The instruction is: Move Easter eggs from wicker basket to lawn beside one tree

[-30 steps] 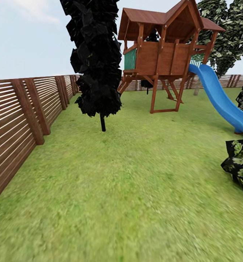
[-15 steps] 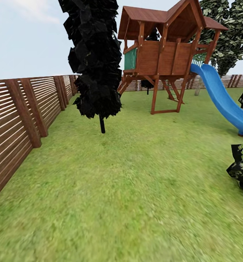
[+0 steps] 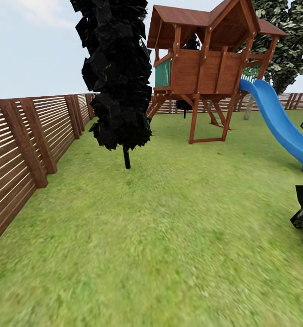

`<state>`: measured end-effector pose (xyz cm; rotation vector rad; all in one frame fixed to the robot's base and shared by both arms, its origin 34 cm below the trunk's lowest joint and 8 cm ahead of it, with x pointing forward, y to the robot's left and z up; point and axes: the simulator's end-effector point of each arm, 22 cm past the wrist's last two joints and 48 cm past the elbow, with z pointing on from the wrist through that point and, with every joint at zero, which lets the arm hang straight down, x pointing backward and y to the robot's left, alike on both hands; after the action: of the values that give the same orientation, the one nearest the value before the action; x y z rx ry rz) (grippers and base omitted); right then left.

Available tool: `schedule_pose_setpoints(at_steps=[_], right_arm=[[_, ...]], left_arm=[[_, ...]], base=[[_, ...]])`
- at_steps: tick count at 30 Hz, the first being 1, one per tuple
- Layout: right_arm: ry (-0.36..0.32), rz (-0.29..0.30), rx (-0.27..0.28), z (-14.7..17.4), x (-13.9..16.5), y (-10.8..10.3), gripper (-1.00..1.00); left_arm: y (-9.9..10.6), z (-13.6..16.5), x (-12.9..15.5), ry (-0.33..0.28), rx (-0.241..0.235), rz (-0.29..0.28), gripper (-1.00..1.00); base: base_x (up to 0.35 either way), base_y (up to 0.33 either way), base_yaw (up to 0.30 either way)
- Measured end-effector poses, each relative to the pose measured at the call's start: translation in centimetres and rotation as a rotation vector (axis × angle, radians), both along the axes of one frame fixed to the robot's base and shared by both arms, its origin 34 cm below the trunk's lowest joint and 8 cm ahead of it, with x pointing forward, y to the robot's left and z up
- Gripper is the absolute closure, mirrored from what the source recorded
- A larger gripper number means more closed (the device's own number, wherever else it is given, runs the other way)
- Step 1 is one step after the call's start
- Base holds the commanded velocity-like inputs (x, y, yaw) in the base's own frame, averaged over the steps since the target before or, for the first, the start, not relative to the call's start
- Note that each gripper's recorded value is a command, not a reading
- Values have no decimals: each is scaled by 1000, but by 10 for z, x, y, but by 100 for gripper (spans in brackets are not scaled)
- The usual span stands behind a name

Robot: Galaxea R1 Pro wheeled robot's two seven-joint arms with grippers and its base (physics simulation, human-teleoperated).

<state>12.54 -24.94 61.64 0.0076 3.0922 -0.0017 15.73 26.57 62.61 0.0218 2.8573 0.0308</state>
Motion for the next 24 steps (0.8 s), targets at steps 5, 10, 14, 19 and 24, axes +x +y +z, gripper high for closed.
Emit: schedule_pose_setpoints(at_steps=[5, 10, 14, 19, 24], right_arm=[[0, 0, 0, 0, 0, 0, -100], [0, 0, -1, 0, 0, 0, -100], [0, 0, -1, 0, 0, 0, -100], [0, 0, 0, 0, 0, 0, -100], [0, 0, 0, 0, 0, 0, -100]], left_arm=[[0, 0, 0, 0, 0, 0, -100], [0, 0, 0, 0, -1, 0, -100], [0, 0, 0, 0, 0, 0, -100], [0, 0, 0, 0, 0, -1, -100], [-1, 0, 0, 2, -1, -2, -100]], base=[[322, 0, 0], [323, 0, 0], [325, 0, 0], [330, 0, 0], [336, 0, 0]])
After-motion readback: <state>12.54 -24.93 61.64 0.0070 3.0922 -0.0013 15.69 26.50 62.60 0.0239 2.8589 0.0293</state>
